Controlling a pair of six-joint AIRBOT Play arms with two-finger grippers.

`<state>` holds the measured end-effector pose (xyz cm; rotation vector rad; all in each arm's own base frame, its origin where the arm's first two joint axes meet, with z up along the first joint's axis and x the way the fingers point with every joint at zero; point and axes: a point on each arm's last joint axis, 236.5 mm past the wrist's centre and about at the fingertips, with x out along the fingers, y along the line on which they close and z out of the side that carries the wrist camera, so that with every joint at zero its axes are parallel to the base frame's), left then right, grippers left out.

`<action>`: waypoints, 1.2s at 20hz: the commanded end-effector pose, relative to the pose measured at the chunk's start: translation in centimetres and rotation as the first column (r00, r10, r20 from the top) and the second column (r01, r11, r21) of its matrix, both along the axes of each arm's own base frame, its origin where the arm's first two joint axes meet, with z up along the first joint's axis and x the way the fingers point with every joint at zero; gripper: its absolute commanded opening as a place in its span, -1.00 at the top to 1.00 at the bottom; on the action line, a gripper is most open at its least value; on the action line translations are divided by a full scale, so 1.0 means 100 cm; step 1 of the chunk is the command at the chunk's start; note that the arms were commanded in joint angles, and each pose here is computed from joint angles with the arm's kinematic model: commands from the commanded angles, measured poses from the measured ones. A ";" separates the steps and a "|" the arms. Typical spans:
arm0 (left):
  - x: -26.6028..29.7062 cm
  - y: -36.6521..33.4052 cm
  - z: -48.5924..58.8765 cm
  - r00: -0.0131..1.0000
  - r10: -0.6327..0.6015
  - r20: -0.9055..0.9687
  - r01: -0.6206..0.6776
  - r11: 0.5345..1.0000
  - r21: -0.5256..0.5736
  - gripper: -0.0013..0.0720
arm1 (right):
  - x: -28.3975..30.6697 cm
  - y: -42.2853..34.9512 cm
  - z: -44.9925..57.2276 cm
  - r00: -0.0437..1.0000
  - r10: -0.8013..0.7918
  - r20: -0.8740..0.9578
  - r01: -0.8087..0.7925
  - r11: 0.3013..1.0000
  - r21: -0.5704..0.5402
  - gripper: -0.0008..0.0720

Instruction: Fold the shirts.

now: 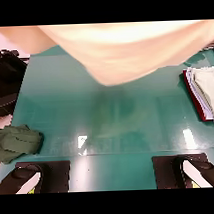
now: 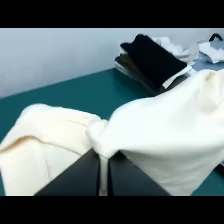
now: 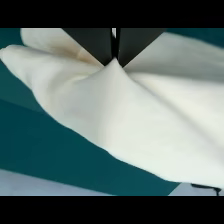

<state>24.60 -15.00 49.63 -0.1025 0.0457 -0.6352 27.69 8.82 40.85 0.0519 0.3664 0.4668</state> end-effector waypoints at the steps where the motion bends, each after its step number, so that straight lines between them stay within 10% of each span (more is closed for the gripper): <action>1: -0.045 0.007 0.031 0.995 -0.002 0.096 0.003 1.000 -0.006 0.90 | -0.028 -0.021 0.025 0.992 -0.121 0.038 0.122 0.992 -0.035 0.93; 6: 0.035 -0.015 -0.074 0.959 -0.043 -0.281 0.087 0.986 0.145 0.90 | 0.027 -0.011 -0.075 0.933 -0.042 -0.358 0.070 0.995 0.065 0.93; 15: 0.190 -0.044 -0.380 0.465 0.020 -0.885 0.277 0.946 0.166 0.90 | 0.091 -0.012 -0.360 0.444 -0.089 -0.892 0.066 0.996 -0.067 0.93; 22: 0.281 -0.045 -0.410 0.615 0.073 -0.785 0.095 0.982 0.166 0.86 | 0.154 -0.025 -0.349 0.528 -0.114 -0.842 0.114 0.991 -0.062 0.92; 23: 0.282 -0.043 -0.405 0.625 0.083 -0.776 0.093 0.979 0.180 -0.03 | 0.158 -0.027 -0.342 0.548 -0.117 -0.828 0.114 0.991 -0.064 0.62; 24: 0.283 -0.038 -0.400 0.621 0.106 -0.777 0.079 0.977 0.196 -0.67 | 0.163 -0.030 -0.333 0.566 -0.121 -0.815 0.121 0.991 -0.063 -0.14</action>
